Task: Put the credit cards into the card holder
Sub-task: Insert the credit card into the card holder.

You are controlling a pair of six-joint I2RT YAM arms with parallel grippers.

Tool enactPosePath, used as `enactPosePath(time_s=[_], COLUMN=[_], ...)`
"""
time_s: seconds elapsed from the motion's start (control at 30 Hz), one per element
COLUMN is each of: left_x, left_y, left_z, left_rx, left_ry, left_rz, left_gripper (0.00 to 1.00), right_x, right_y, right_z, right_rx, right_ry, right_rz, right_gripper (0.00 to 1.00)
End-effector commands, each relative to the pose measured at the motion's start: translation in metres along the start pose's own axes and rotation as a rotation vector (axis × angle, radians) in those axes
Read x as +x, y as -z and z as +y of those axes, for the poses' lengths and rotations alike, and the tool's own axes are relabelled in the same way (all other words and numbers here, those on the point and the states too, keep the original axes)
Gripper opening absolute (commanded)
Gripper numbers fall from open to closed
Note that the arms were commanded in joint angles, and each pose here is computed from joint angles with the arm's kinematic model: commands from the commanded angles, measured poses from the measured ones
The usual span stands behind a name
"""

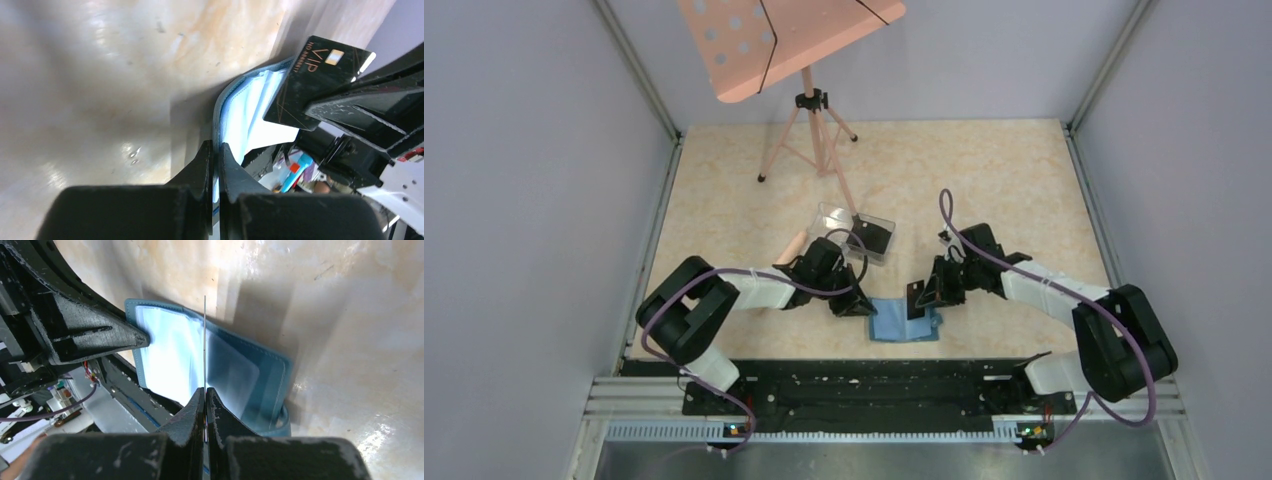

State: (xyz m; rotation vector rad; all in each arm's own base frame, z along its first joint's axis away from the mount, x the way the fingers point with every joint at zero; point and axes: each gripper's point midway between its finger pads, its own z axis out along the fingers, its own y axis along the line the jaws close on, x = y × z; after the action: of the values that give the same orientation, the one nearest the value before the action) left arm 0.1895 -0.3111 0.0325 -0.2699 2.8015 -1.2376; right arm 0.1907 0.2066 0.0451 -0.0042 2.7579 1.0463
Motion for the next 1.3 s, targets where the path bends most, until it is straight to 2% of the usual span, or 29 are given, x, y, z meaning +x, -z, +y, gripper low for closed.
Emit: enactPosePath(time_s=[0.0,0.17,0.2,0.27,0.33,0.4,0.47,0.57,0.77,0.8,1.27], left_x=[-0.029,-0.026,-0.025,-0.022,-0.021,-0.02,-0.021,-0.02,-0.009,-0.007,-0.001], left_y=[0.011,0.007,0.007,0.007,0.012,0.017,0.022,0.024,0.008,0.004,0.0], left_z=[-0.002,0.004,0.006,0.013,0.028,0.037,0.041,0.045,0.046,0.049,0.067], left_rx=[-0.003,-0.028,-0.037,-0.072,-0.166,-0.238,-0.282,-0.313,-0.343,-0.356,-0.419], left_ry=[0.056,0.055,0.059,0.062,0.057,0.033,0.002,-0.027,-0.074,-0.073,-0.049], left_rz=[-0.194,-0.167,-0.16,-0.152,-0.147,-0.142,-0.144,-0.13,-0.039,-0.026,-0.022], left_gripper=[0.0,0.02,0.09,0.29,0.45,0.53,0.54,0.45,0.04,0.0,0.0], right_x=[-0.029,-0.033,-0.033,-0.035,-0.038,-0.039,-0.04,-0.038,-0.027,-0.025,-0.011], right_y=[0.01,0.003,0.002,-0.002,-0.005,-0.007,-0.01,-0.014,-0.02,-0.021,-0.017], right_z=[0.022,0.024,0.022,0.021,0.023,0.025,0.027,0.024,0.015,0.013,0.024], right_rx=[-0.045,-0.07,-0.07,-0.074,-0.091,-0.108,-0.12,-0.123,-0.118,-0.115,-0.21], right_ry=[0.077,0.082,0.082,0.081,0.086,0.083,0.082,0.074,0.038,0.032,-0.029], right_rz=[-0.103,-0.107,-0.109,-0.114,-0.122,-0.121,-0.115,-0.104,-0.073,-0.067,-0.057], right_gripper=[0.0,0.0,0.0,0.0,0.0,0.0,0.0,0.0,0.0,0.0,0.0])
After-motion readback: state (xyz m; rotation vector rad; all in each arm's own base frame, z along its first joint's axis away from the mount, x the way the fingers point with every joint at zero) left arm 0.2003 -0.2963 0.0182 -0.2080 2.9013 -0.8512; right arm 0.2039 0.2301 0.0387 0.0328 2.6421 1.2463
